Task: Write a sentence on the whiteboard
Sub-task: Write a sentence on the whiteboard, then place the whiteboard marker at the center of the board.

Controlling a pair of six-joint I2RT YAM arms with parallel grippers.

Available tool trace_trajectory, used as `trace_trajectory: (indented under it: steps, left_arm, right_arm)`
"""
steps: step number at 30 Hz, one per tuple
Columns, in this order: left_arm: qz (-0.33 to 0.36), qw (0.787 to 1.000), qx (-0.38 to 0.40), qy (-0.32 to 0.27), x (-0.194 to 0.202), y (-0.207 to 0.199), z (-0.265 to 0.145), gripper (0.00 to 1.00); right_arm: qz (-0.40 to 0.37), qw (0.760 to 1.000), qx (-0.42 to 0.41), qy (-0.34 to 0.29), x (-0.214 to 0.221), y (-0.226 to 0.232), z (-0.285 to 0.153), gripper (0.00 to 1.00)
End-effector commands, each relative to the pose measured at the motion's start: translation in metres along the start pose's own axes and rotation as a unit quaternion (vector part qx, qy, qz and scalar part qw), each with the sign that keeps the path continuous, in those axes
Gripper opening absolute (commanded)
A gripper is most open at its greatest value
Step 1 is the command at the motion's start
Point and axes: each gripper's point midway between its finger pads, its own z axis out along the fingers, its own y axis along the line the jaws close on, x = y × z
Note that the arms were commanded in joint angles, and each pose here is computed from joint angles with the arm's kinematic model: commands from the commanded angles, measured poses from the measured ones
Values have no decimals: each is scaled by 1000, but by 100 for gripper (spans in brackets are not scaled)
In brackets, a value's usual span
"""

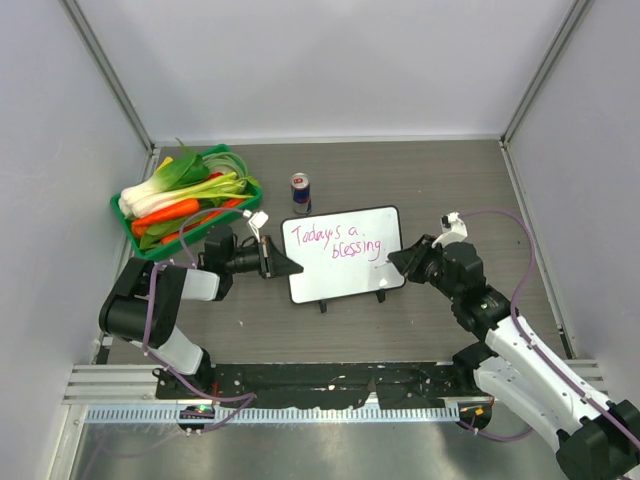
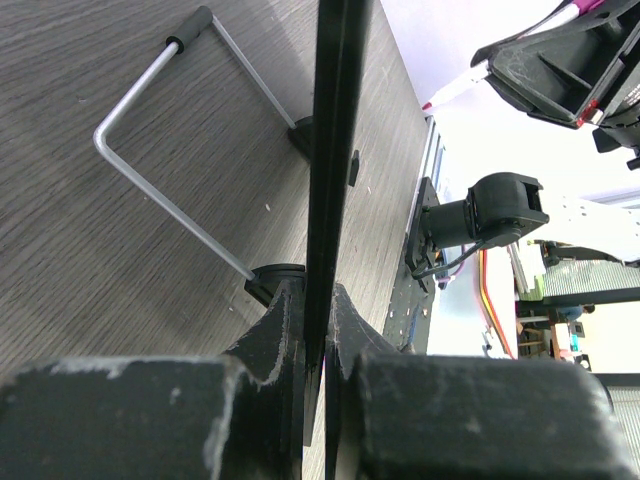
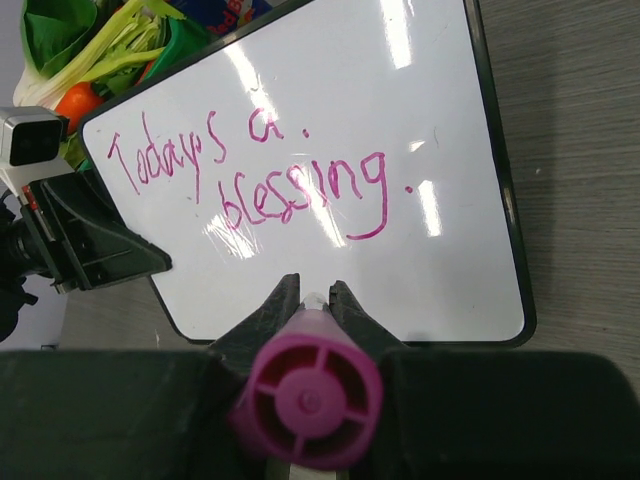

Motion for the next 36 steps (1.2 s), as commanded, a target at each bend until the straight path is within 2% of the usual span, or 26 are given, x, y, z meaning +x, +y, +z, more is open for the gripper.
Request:
trace_trajectory:
  steps: [1,16,36]
  left_arm:
    - [-21,999,-39,-1,4,18,2,0]
    - [-20,999,-39,-2,4,18,2,0]
    - [-22,999,-39,-1,4,18,2,0]
  right_arm:
    - [19,999,-31,-6,-11,20,-13,1]
    - [70,995,-44,60,19,23,-29,1]
    - [158,973,-24,165,97,-11,-36,1]
